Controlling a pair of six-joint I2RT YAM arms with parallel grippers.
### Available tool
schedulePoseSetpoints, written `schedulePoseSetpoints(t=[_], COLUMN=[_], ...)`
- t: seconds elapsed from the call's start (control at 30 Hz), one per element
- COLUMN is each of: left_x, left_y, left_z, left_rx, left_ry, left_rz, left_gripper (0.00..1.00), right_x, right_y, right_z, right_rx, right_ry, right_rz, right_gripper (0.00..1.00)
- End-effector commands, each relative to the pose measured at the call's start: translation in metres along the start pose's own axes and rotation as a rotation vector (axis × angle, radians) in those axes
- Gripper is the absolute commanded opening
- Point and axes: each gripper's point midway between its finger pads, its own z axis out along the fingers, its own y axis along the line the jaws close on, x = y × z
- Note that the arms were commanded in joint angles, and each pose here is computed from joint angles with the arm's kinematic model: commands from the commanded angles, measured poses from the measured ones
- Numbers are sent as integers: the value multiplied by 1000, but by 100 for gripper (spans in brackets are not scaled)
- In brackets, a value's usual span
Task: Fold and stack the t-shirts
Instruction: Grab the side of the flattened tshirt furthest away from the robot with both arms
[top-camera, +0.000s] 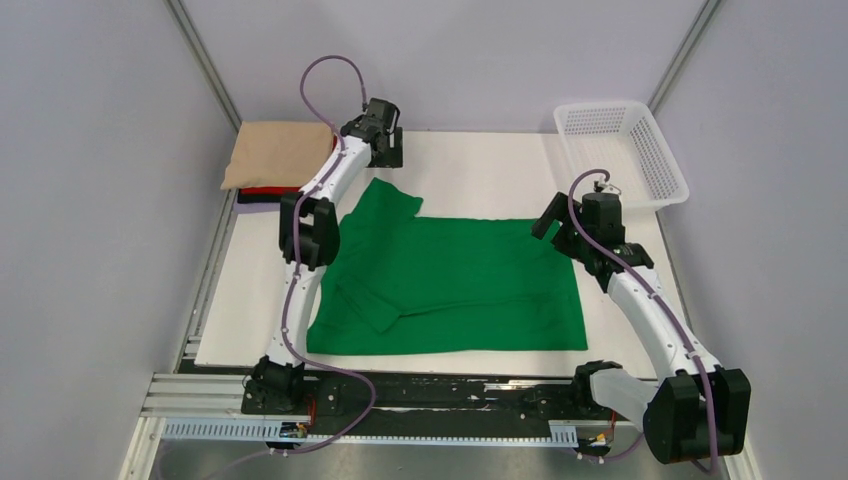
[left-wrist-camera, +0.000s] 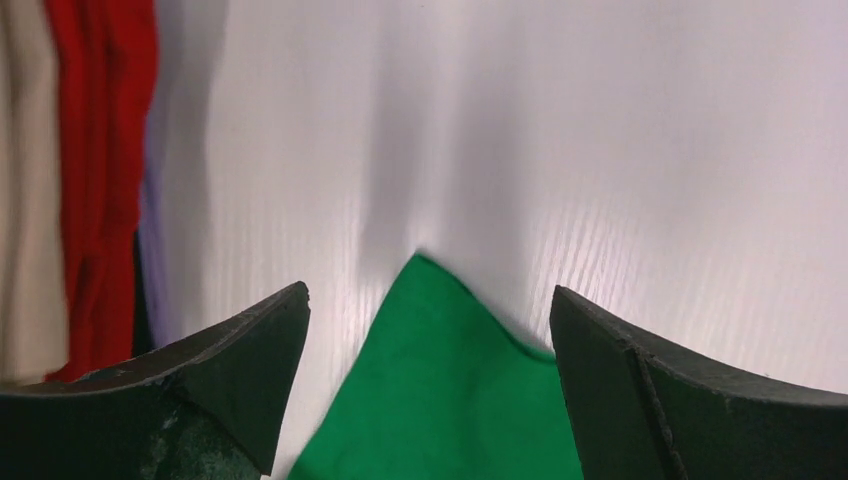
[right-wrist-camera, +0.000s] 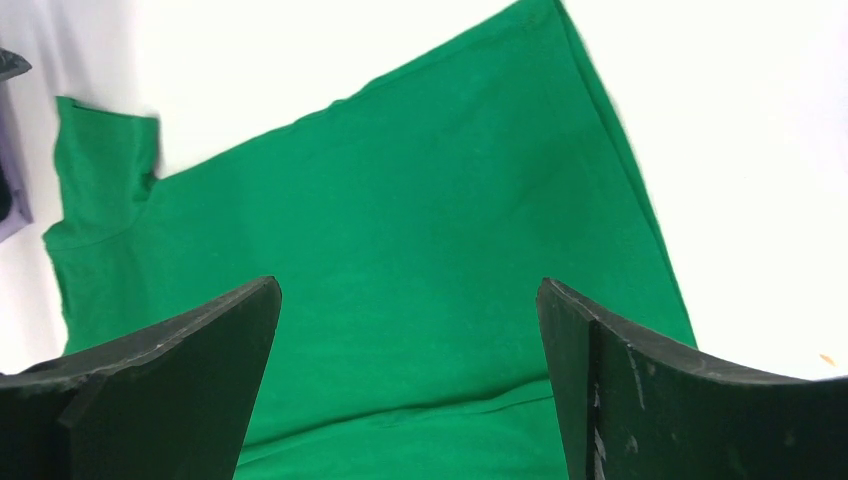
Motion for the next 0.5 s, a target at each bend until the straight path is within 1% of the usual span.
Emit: schedulePoseSetpoints(t=[0.0, 0.1, 0.23, 0.47], left_x=[-13, -8, 6, 43], left_y=[-7, -12, -11, -12], left_z=[26, 41, 53, 55], left_rx=[58, 93, 108, 133], left_ry=[-34, -36, 2, 129], left_rz=[38, 34, 55, 85], left_gripper=[96, 95, 91, 78], right_x=[-11, -5, 5, 4], right_y=[-7, -11, -14, -16], right_z=[2, 6, 7, 4], right_rx=[25, 39, 41, 44], right_ry=[-52, -30, -5, -17], right_rz=[-29, -21, -7, -8], right_gripper=[100, 100, 100, 100])
